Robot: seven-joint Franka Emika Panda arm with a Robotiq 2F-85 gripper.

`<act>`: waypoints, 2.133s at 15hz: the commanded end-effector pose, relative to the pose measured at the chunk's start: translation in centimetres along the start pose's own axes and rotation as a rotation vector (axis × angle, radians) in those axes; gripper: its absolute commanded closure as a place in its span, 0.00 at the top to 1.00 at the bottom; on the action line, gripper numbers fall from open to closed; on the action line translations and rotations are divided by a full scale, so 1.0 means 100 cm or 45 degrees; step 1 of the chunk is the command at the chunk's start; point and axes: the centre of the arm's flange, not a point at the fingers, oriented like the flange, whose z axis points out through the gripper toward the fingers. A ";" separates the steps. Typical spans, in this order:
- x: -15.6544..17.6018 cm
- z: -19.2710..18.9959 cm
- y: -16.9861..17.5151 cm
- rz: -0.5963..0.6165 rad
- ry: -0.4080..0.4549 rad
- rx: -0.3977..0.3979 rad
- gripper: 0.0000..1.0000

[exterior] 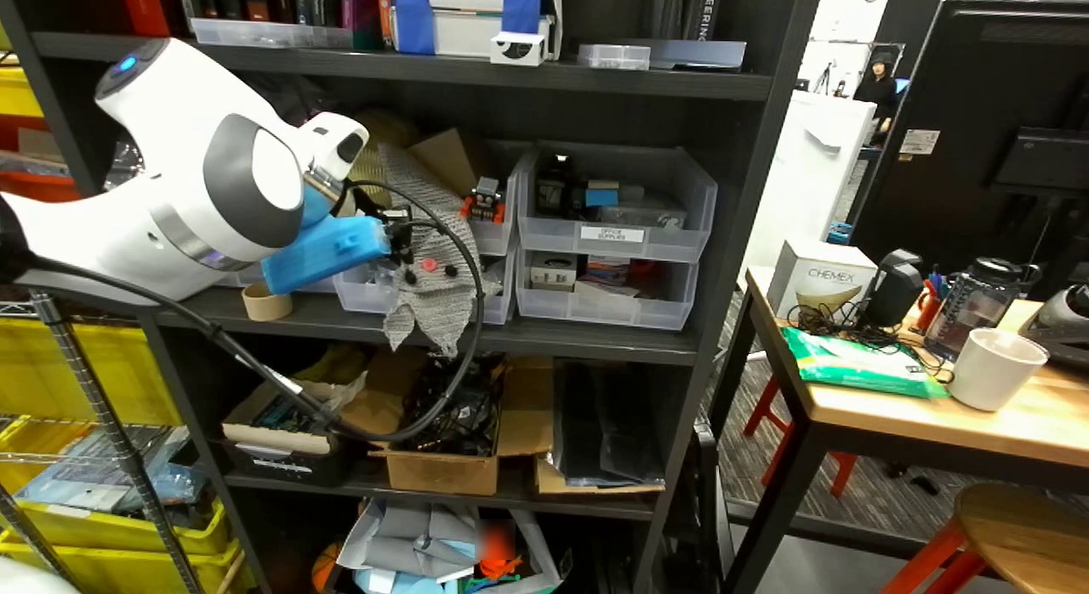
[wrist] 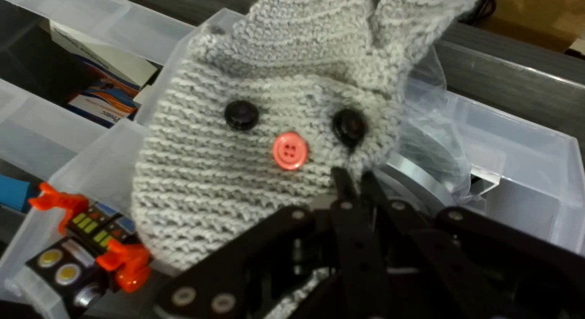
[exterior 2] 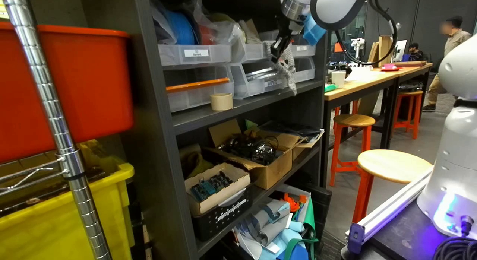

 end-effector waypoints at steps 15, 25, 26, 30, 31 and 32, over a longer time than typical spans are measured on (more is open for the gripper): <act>-0.036 -0.093 -0.005 0.365 0.304 -0.396 0.02; -0.028 -0.125 -0.010 0.526 0.486 -0.504 0.02; -0.027 -0.128 -0.011 0.546 0.509 -0.502 0.02; -0.030 -0.144 -0.008 0.645 0.600 -0.500 0.02; -0.032 -0.150 -0.005 0.682 0.624 -0.503 0.02; -0.034 -0.154 -0.004 0.719 0.645 -0.507 0.02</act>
